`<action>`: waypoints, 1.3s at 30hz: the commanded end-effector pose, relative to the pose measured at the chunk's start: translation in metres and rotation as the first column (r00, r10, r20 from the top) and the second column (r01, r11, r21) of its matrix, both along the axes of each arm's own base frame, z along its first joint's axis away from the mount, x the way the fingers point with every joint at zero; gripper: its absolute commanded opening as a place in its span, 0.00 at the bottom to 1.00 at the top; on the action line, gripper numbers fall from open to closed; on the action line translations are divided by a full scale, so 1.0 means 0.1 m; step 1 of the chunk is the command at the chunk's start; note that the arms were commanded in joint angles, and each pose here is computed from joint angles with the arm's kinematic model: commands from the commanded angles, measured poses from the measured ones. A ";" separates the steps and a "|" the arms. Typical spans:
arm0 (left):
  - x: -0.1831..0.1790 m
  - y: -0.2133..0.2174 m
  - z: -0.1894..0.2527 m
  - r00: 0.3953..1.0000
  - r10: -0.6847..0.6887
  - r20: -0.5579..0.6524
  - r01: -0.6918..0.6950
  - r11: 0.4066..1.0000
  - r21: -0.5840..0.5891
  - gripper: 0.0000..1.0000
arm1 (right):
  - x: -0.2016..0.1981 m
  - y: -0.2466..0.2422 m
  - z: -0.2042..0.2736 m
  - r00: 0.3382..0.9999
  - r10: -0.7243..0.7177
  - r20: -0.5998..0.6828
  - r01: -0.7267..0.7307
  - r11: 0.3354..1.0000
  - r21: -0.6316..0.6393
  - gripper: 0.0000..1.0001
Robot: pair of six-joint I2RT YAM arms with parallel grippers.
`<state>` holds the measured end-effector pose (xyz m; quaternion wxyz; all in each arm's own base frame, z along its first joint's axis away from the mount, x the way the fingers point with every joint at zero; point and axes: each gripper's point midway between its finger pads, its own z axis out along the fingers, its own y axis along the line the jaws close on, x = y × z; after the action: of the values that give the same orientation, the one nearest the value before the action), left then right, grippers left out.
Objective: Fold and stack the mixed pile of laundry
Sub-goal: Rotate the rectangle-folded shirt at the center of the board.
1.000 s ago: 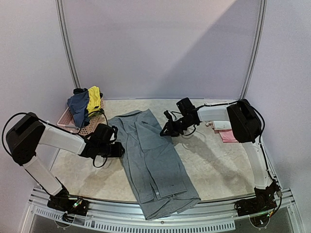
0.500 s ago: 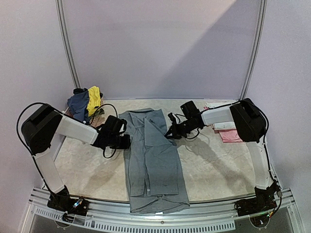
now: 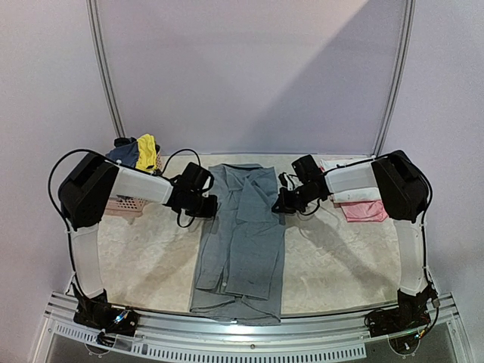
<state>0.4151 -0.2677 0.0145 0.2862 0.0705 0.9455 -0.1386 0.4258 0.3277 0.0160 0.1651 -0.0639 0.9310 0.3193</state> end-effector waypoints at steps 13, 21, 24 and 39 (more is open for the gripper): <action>0.24 0.22 0.03 0.999 0.047 -0.010 -0.047 0.999 0.015 0.14 | 0.54 -0.07 0.12 0.994 -0.087 0.069 0.090 0.995 -0.042 0.00; 0.30 0.24 0.27 0.999 0.030 0.024 -0.030 0.999 0.017 0.27 | 0.50 -0.09 0.33 0.991 -0.104 0.081 0.106 0.994 -0.019 0.25; 0.27 0.25 0.44 0.999 0.026 0.048 -0.027 1.000 0.009 0.33 | 0.50 -0.12 0.50 0.989 -0.107 0.105 0.110 0.994 -0.024 0.41; -0.63 0.44 1.11 0.992 -0.013 0.129 0.003 0.997 0.072 0.80 | -0.11 -0.42 1.06 0.979 -0.099 0.181 0.120 0.986 -0.114 0.74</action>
<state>0.3914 -0.2286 0.1273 0.3592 0.0729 0.9216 -0.1277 0.4447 0.2962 0.1291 0.2706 -0.0435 0.9205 0.2786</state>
